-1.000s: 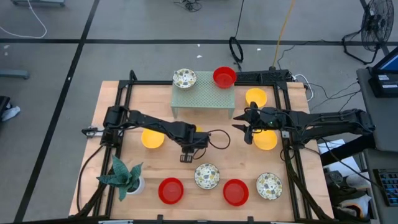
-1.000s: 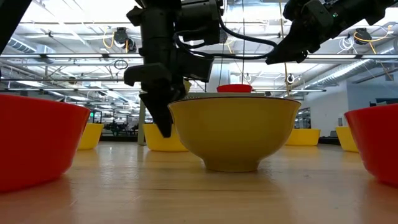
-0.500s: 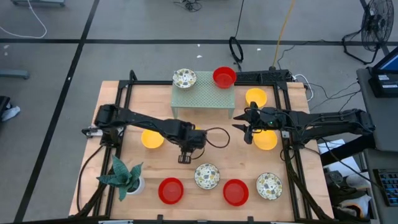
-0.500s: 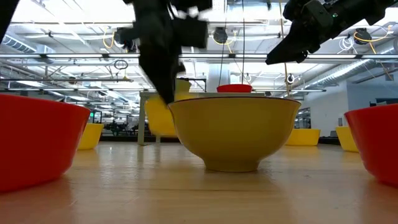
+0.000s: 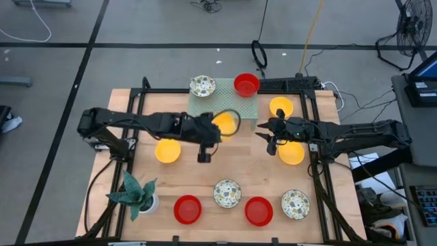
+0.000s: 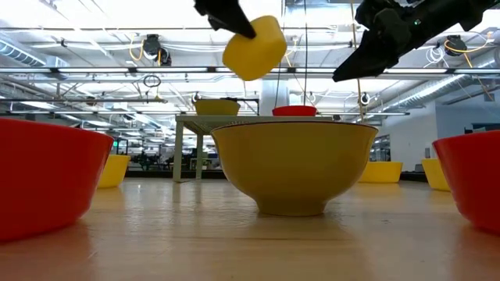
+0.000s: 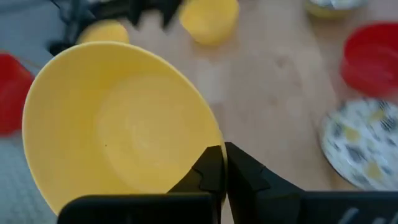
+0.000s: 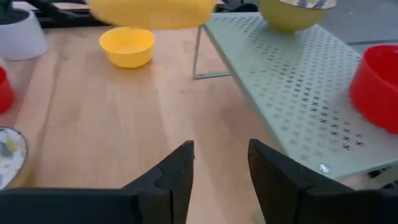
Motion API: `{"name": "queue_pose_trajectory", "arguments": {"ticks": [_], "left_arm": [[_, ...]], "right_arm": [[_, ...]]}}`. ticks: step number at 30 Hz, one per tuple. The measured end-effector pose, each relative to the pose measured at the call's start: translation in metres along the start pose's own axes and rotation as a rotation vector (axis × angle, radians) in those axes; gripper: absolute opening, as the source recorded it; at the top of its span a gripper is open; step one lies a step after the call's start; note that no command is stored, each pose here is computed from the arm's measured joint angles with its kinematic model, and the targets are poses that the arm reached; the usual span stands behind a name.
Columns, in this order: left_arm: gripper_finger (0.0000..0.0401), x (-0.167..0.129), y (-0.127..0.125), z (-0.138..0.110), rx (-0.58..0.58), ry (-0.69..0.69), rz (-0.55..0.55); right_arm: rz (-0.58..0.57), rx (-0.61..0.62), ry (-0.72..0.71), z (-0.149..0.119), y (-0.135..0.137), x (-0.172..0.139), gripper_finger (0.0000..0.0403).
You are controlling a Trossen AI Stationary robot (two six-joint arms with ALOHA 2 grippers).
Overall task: Pick & Place Mini bowls
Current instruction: Put the yellow bowl on the shelf
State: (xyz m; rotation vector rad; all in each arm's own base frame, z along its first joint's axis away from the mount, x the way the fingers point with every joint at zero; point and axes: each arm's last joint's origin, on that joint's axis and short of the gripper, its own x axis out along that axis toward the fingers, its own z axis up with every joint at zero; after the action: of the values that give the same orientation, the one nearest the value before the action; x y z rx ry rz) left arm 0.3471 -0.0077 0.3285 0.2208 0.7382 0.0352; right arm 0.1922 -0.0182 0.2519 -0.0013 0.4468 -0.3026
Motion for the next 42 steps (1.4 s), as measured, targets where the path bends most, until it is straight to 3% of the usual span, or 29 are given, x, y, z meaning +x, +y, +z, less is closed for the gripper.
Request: {"name": "queue_pose_trajectory", "arguments": {"ticks": [10, 16, 26, 34, 42], "left_arm": [[0.0009, 0.023, 0.057, -0.012, -0.056, 0.023, 0.123], [0.0010, 0.044, 0.075, -0.025, -0.087, 0.090, 0.150], [0.0015, 0.067, 0.085, -0.037, -0.048, 0.164, 0.209], [0.0006, 0.067, 0.087, -0.036, -0.036, 0.165, 0.258], [0.0053, 0.067, 0.091, -0.034, -0.039, 0.164, 0.359]], "right_arm": [[0.005, -0.008, 0.001, 0.000, 0.000, 0.000, 0.0139], [0.005, -0.008, 0.002, 0.000, 0.000, 0.000, 0.0139], [0.005, -0.008, 0.002, 0.000, 0.000, 0.000, 0.0139], [0.005, -0.008, 0.002, 0.000, 0.000, 0.000, 0.0139], [0.005, -0.008, 0.002, 0.000, 0.000, 0.000, 0.0139]]}}
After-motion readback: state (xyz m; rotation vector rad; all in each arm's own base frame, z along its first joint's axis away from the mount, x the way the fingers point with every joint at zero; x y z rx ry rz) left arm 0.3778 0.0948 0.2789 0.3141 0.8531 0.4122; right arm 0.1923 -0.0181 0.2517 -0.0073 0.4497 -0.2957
